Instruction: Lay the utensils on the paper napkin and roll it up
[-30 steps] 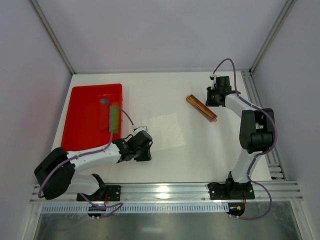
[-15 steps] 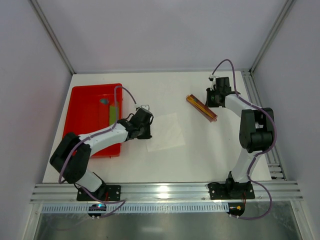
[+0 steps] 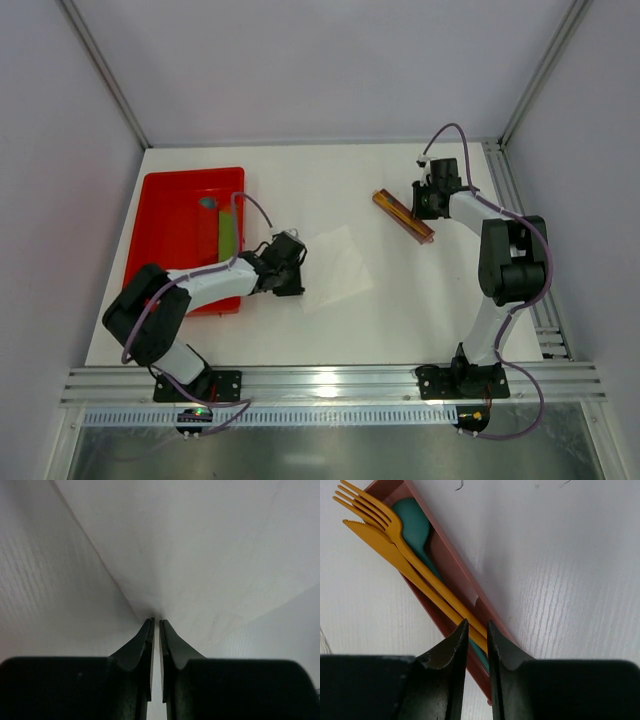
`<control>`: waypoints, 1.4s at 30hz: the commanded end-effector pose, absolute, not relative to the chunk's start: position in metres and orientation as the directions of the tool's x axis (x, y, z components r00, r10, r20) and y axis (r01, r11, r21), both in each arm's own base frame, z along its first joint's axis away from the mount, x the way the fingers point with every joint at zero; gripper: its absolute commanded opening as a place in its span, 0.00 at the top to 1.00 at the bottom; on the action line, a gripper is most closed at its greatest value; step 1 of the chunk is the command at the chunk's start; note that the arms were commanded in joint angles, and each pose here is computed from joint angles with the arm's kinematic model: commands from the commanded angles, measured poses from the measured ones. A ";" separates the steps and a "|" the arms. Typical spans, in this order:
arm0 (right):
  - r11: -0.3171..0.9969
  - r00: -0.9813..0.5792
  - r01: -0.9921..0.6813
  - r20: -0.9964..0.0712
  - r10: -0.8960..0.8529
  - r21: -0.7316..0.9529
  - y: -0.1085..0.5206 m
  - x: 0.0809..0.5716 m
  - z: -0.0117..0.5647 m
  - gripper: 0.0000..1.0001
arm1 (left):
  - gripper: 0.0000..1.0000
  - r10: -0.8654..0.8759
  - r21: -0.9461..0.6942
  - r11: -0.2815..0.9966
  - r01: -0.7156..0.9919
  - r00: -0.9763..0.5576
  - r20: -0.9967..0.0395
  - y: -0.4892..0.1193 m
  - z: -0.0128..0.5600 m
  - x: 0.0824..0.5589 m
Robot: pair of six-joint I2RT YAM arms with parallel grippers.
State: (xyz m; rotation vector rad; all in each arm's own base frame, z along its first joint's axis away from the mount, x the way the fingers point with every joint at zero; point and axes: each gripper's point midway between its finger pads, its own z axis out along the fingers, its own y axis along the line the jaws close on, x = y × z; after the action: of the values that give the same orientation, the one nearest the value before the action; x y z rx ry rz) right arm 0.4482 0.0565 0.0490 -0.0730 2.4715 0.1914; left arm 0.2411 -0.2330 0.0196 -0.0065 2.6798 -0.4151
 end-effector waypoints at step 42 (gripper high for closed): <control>0.918 -0.711 -0.385 -0.602 -0.364 -0.100 0.089 0.444 0.047 0.85 | 0.79 -0.050 -0.357 0.914 0.192 -0.821 -0.569 -0.244 0.104 0.214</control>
State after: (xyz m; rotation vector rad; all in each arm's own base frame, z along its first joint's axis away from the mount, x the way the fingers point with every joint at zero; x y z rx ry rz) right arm 0.4382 0.0886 0.0321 -0.5172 2.4852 0.0800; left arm 0.2056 -0.2459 0.0907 0.0946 2.5285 -0.5453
